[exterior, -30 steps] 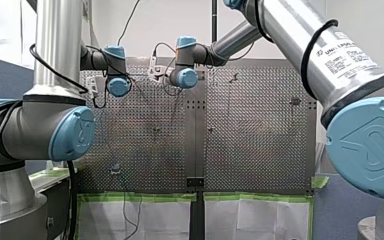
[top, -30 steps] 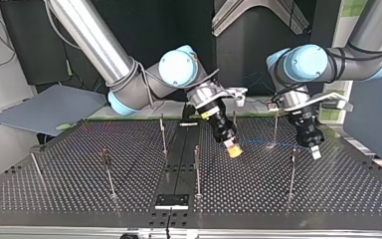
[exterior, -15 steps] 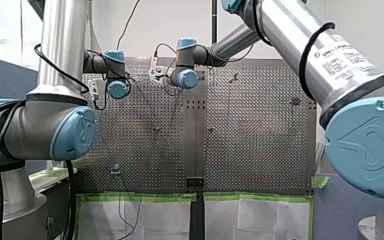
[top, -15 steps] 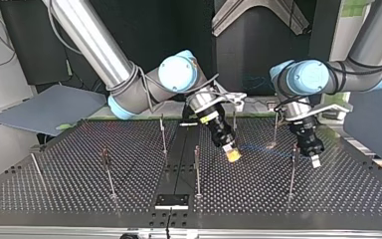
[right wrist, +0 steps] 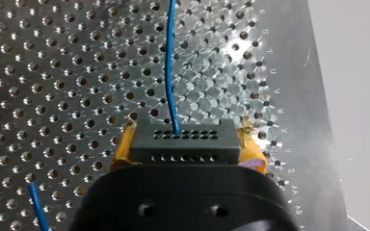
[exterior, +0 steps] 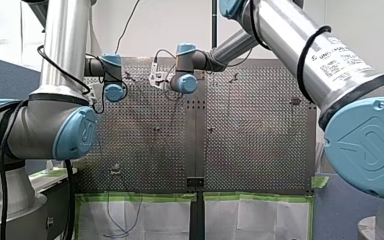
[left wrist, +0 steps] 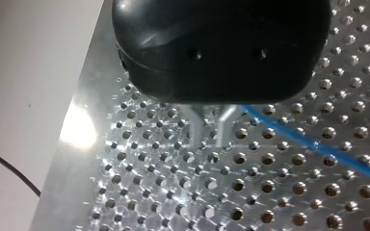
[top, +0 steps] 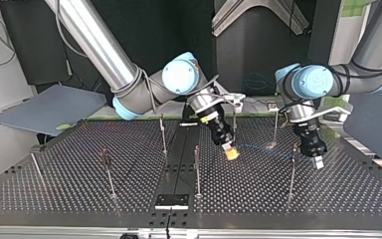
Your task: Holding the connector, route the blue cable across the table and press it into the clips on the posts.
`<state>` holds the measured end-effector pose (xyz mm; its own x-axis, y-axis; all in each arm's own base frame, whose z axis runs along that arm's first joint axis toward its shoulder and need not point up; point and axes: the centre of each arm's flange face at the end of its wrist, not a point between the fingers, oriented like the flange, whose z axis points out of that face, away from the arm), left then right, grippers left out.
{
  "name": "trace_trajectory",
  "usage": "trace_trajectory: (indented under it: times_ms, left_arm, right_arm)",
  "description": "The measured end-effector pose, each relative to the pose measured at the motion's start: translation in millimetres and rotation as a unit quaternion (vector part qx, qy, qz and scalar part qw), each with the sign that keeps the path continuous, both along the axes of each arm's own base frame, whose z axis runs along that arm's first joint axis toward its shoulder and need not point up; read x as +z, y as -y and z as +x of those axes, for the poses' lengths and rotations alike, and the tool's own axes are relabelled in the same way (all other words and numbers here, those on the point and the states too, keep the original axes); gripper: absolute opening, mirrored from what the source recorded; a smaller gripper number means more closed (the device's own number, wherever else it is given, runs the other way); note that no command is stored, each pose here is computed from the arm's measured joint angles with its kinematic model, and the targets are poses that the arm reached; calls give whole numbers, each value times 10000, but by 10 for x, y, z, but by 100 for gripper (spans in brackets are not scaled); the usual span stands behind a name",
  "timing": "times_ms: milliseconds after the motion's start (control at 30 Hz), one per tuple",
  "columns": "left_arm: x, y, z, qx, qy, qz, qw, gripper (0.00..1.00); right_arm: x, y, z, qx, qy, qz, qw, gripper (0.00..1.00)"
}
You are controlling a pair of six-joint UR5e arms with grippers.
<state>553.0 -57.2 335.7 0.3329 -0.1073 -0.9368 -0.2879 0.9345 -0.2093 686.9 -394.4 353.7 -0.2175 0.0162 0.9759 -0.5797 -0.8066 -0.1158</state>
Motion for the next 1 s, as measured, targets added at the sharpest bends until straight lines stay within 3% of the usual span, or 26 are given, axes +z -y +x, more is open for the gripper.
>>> trace_trajectory:
  times_ms: [67,100,133,167,367,600,1000]
  left_arm:
    - [-16,-1,-10,-17,-37,-88,10000,82]
    - [-24,-3,-16,-14,-55,-130,9999,82]
    - [-35,-8,-26,1,-83,-192,9998,95]
    - [-45,-10,-35,16,-110,-242,9996,99]
    - [-111,-19,-89,84,-300,-510,9982,99]
    - [-179,75,-171,-268,-557,-796,9949,99]
    - [-184,232,-623,-838,-928,-1262,9841,99]
  right_arm:
    - [-9,5,-2,-24,-4,10,10000,0]
    - [-13,7,-3,-35,-7,15,10000,0]
    - [-15,8,-4,-41,-10,18,10000,0]
    - [-16,9,-5,-48,-12,20,10000,0]
    - [-23,16,-14,-96,-34,30,9999,0]
    - [-40,39,-45,-249,-90,65,9996,0]
    - [-60,32,-59,-344,-168,96,9992,0]
